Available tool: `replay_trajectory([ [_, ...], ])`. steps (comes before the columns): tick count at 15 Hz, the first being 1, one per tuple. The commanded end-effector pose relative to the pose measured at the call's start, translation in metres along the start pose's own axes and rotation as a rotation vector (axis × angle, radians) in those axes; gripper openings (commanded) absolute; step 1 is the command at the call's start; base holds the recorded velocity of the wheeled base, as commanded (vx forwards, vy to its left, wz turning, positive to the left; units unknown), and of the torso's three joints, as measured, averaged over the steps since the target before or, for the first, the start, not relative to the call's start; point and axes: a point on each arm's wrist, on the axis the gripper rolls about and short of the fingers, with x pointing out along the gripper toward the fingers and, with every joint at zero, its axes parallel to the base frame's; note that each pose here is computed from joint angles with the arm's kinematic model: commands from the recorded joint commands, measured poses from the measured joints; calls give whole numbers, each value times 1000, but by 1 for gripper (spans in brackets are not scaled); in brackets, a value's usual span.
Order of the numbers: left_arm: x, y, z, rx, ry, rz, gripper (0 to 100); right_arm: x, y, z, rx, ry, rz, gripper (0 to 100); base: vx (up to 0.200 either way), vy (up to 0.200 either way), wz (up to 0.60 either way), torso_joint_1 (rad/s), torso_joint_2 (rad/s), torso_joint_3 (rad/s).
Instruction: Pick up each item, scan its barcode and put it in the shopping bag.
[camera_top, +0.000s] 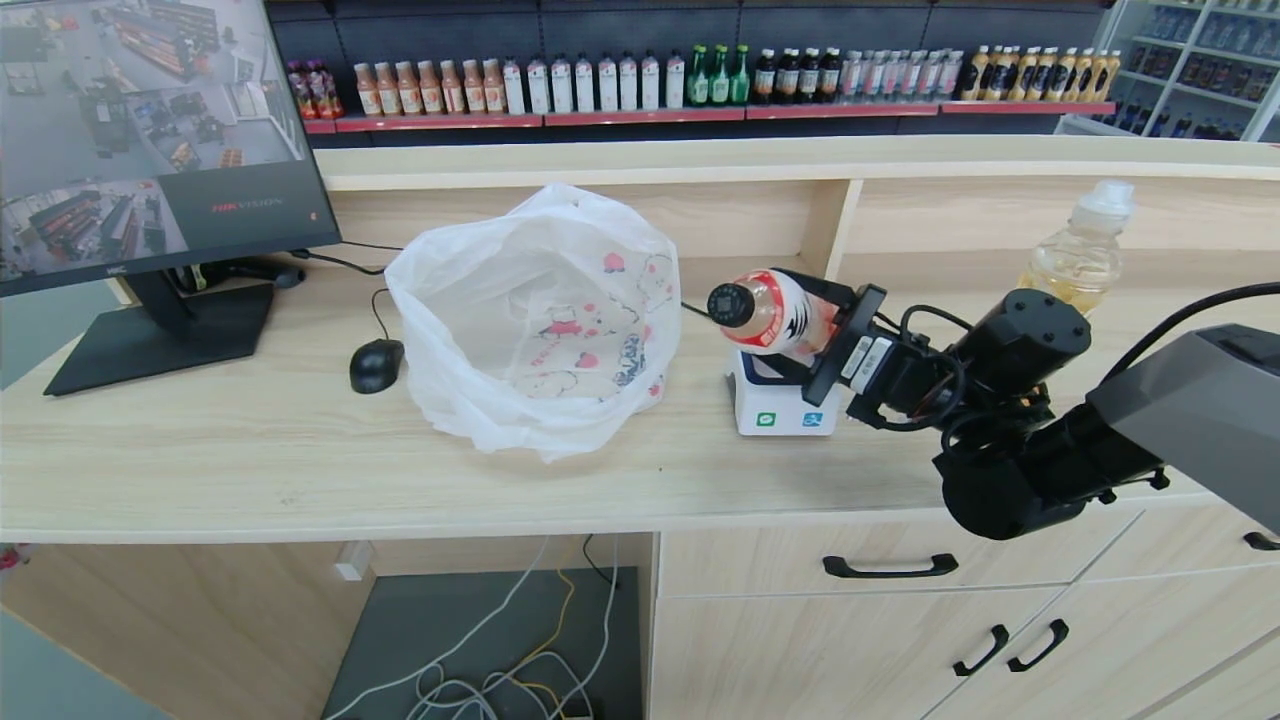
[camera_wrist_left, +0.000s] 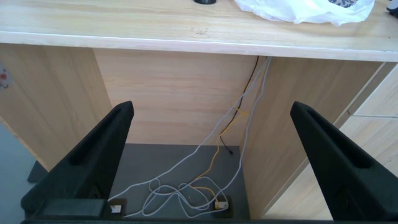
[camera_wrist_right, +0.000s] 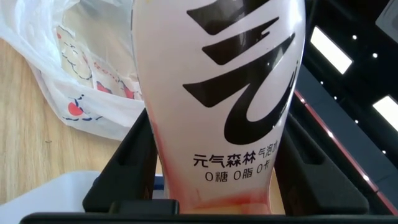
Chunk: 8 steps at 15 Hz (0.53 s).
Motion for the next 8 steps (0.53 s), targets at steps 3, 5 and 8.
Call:
replay_trajectory([
  [3, 0, 0, 0, 0, 0, 0, 100, 5, -1, 6, 15, 8, -25, 0, 0, 0, 0, 0, 0, 0],
  [5, 0, 0, 0, 0, 0, 0, 100, 6, -5, 10, 28, 24, -52, 0, 0, 0, 0, 0, 0, 0],
  [8, 0, 0, 0, 0, 0, 0, 100, 17, -24, 38, 97, 51, -177, 0, 0, 0, 0, 0, 0, 0],
])
